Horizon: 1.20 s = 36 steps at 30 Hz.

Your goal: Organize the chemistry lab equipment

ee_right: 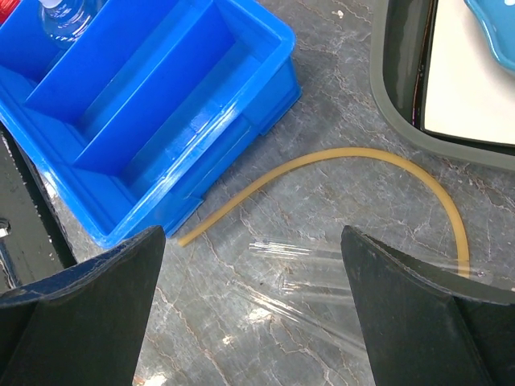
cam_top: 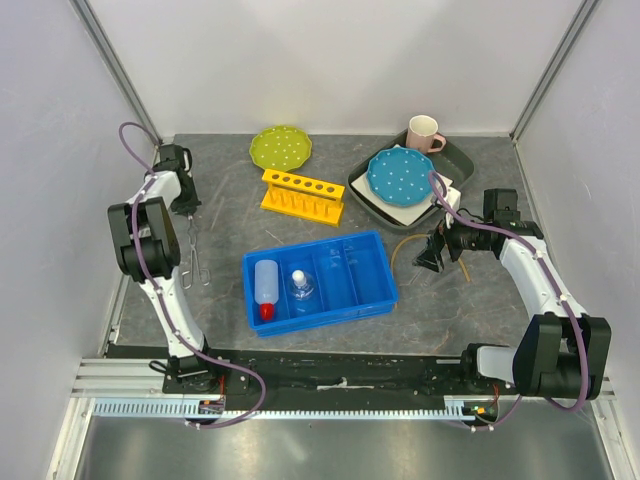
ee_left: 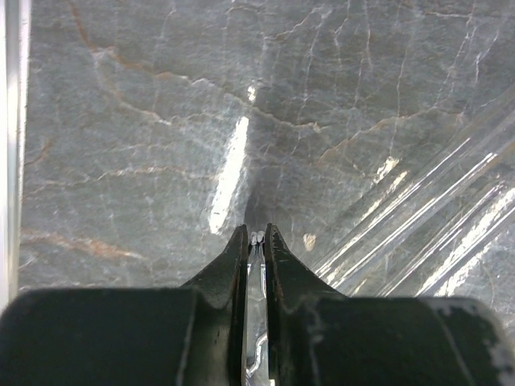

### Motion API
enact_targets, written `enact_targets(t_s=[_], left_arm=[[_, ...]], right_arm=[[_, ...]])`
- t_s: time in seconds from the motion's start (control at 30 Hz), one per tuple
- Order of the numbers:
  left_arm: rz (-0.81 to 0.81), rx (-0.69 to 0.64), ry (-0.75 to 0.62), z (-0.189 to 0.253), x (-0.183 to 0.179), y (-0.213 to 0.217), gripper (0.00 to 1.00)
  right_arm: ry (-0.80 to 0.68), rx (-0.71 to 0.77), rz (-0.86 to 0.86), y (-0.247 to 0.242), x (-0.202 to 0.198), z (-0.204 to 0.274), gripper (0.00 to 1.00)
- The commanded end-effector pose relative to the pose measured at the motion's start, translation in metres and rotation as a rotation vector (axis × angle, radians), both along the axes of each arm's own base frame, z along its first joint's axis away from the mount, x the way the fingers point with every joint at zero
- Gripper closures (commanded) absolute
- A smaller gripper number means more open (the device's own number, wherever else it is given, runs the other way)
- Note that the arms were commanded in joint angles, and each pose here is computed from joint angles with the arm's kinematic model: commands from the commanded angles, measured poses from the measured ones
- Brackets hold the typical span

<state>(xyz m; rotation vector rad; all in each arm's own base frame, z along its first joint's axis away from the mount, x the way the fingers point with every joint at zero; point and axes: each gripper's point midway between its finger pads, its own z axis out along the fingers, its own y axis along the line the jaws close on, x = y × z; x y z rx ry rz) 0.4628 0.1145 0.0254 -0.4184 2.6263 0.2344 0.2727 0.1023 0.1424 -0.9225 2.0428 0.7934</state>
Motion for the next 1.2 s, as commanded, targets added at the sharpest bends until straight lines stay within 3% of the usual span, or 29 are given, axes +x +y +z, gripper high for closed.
enact_targets(t_s=[0.0, 0.3, 0.6, 0.9, 1.07, 1.1, 1.17], left_arm=[[0.004, 0.12, -0.147, 0.062, 0.009, 0.019, 0.98], [0.027, 0.143, -0.25, 0.096, -0.018, 0.015, 0.98], [0.03, 0.088, -0.336, 0.114, -0.035, 0.0, 0.98], [0.004, 0.014, -0.405, 0.131, -0.031, -0.015, 0.98], [-0.012, -0.058, -0.452, 0.138, -0.031, -0.029, 0.98], [-0.019, -0.077, -0.463, 0.14, -0.031, -0.033, 0.98], [-0.016, -0.097, -0.484, 0.144, -0.032, -0.037, 0.98]], right_arm=[[-0.029, 0.043, 0.057, 0.009, -0.003, 0.007, 0.02], [-0.02, 0.06, 0.165, 0.017, -0.019, 0.014, 0.02], [-0.095, 0.04, 0.316, 0.046, -0.008, 0.055, 0.02], [-0.173, 0.136, 0.442, 0.129, 0.005, 0.1, 0.02], [-0.067, 0.245, 0.474, 0.193, 0.005, 0.112, 0.02], [-0.103, 0.275, 0.512, 0.214, 0.004, 0.124, 0.02], [-0.008, 0.308, 0.487, 0.239, 0.008, 0.119, 0.02]])
